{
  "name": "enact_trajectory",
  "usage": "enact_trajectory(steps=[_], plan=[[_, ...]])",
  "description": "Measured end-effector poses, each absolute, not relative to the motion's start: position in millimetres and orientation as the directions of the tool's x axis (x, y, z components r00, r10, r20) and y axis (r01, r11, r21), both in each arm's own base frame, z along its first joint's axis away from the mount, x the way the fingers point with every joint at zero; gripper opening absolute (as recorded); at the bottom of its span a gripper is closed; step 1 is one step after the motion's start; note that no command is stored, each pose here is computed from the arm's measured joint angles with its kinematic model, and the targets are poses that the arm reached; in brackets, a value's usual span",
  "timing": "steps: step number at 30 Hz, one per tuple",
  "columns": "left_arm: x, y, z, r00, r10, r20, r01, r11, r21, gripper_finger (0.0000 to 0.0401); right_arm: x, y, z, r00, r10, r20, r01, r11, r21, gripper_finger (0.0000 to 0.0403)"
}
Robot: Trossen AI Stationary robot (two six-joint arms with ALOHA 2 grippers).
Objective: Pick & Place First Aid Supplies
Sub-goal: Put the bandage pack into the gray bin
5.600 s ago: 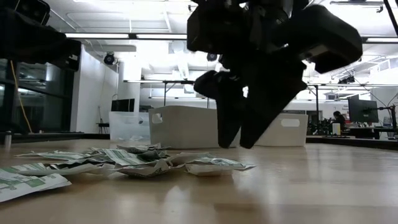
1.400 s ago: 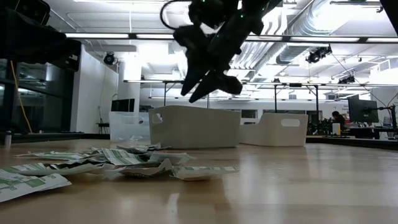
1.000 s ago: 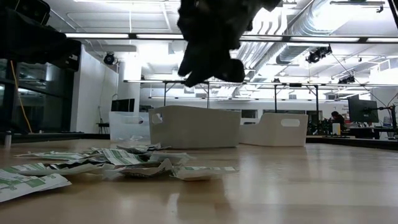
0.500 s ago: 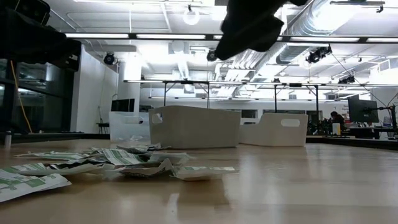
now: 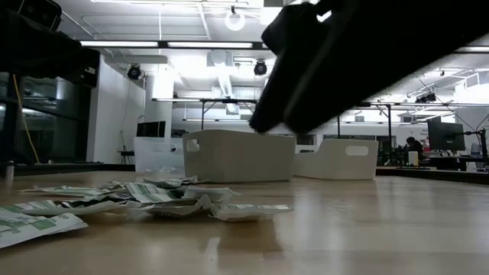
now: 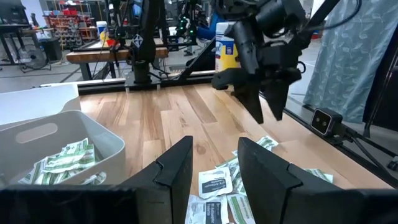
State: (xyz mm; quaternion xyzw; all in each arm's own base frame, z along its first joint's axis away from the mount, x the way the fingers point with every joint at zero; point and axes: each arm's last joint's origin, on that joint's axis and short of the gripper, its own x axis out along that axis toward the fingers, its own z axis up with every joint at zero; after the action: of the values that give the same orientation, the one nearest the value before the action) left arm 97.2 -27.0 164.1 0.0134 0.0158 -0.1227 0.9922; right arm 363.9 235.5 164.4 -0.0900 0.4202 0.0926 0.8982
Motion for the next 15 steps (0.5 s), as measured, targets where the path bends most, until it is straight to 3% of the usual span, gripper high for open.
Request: enact_trajectory(steps=[15], plan=[[97, -27, 164, 0.969, -0.243, -0.034, 0.244, 0.970, 0.023, 0.0128, 365, 245, 134, 0.643, -0.012, -0.766, -0.258, 0.938, -0.231, 0.0216]])
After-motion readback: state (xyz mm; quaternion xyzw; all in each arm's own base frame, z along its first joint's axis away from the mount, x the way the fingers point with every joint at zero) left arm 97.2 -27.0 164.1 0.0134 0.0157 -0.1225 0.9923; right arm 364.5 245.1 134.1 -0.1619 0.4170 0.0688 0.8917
